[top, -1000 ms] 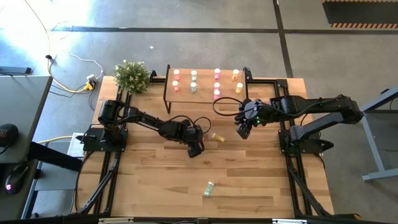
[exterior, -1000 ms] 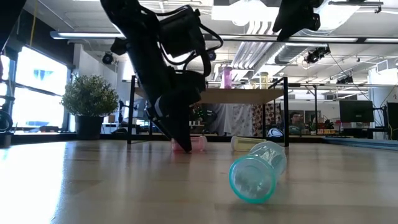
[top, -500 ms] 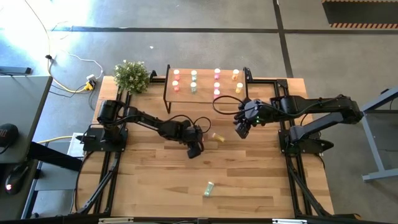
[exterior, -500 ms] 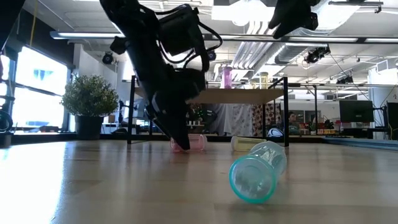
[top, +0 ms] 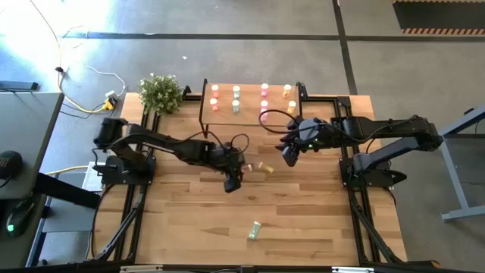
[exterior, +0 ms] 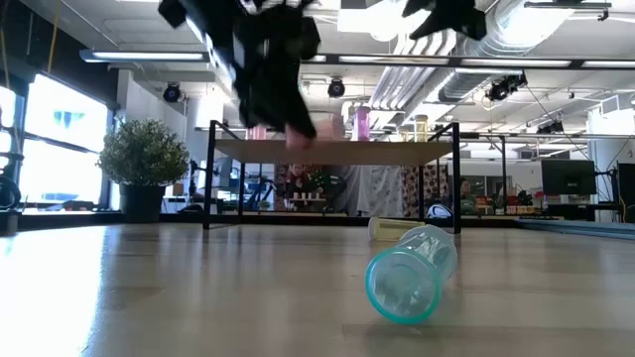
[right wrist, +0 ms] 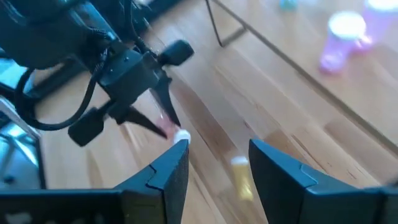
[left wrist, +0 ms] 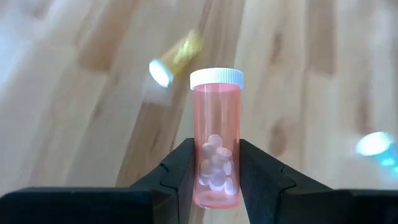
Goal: Pick and place medicine bottles onto shelf by color
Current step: Put the pink pill bottle on the shelf aligned with the other pink pill bottles
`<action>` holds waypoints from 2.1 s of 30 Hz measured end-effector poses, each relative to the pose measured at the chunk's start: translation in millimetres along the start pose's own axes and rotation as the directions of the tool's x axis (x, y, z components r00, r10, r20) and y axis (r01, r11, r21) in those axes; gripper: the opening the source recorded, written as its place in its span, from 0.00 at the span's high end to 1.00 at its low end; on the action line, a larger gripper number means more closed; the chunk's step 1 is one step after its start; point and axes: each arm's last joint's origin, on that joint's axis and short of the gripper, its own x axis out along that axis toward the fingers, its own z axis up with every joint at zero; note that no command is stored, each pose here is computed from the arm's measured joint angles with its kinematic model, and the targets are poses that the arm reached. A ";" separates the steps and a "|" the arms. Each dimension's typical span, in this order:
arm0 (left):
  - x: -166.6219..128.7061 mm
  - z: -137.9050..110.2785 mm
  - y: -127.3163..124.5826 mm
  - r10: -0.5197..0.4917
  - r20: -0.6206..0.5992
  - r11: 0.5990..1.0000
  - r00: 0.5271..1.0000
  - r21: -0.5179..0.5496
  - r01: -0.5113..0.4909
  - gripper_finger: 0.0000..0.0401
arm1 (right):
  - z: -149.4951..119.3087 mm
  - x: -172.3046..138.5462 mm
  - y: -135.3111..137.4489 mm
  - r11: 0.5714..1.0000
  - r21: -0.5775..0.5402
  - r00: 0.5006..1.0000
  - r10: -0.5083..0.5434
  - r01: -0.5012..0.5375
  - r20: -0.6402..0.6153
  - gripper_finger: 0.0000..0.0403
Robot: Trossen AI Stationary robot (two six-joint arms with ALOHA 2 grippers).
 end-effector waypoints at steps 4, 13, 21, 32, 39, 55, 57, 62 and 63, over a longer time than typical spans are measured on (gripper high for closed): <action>-33.7 11.8 -0.1 -0.029 0.108 1.000 0.994 -0.002 0.029 0.76 | 9.3 -0.7 6.6 0.998 0.000 0.993 0.069 -0.069 0.093 0.57; -100.1 5.3 10.0 -0.041 0.431 0.991 0.902 -0.094 0.090 0.76 | 38.7 -11.3 25.1 0.965 -0.112 0.883 0.261 -0.236 0.389 0.40; -127.1 -15.7 22.3 0.012 0.668 0.982 0.744 -0.149 0.118 0.75 | 56.2 -13.7 37.4 0.932 -0.276 0.752 0.355 -0.236 0.555 0.39; -124.6 -40.7 28.9 -0.057 0.842 0.984 0.537 -0.044 0.174 0.75 | 69.6 29.7 48.0 0.924 -0.319 0.663 0.374 -0.210 0.649 0.39; -120.0 -49.9 32.7 -0.154 0.854 0.972 0.496 0.042 0.230 0.75 | 71.8 66.6 39.7 0.919 -0.285 0.703 0.393 -0.273 0.592 0.39; -119.3 -47.6 42.7 -0.188 0.849 0.964 0.493 0.062 0.260 0.75 | 67.7 106.7 39.2 0.871 -0.335 0.699 0.489 -0.359 0.522 0.39; -119.2 -47.5 42.9 -0.187 0.849 0.964 0.494 0.062 0.259 0.75 | 67.2 110.9 39.7 0.869 -0.337 0.694 0.493 -0.362 0.524 0.39; -118.8 -47.7 43.0 -0.187 0.847 0.964 0.498 0.061 0.259 0.75 | 65.2 119.8 40.7 0.860 -0.335 0.687 0.510 -0.385 0.518 0.39; -118.6 -47.8 43.0 -0.187 0.846 0.964 0.499 0.060 0.258 0.75 | 64.8 121.3 40.7 0.861 -0.327 0.689 0.509 -0.391 0.516 0.39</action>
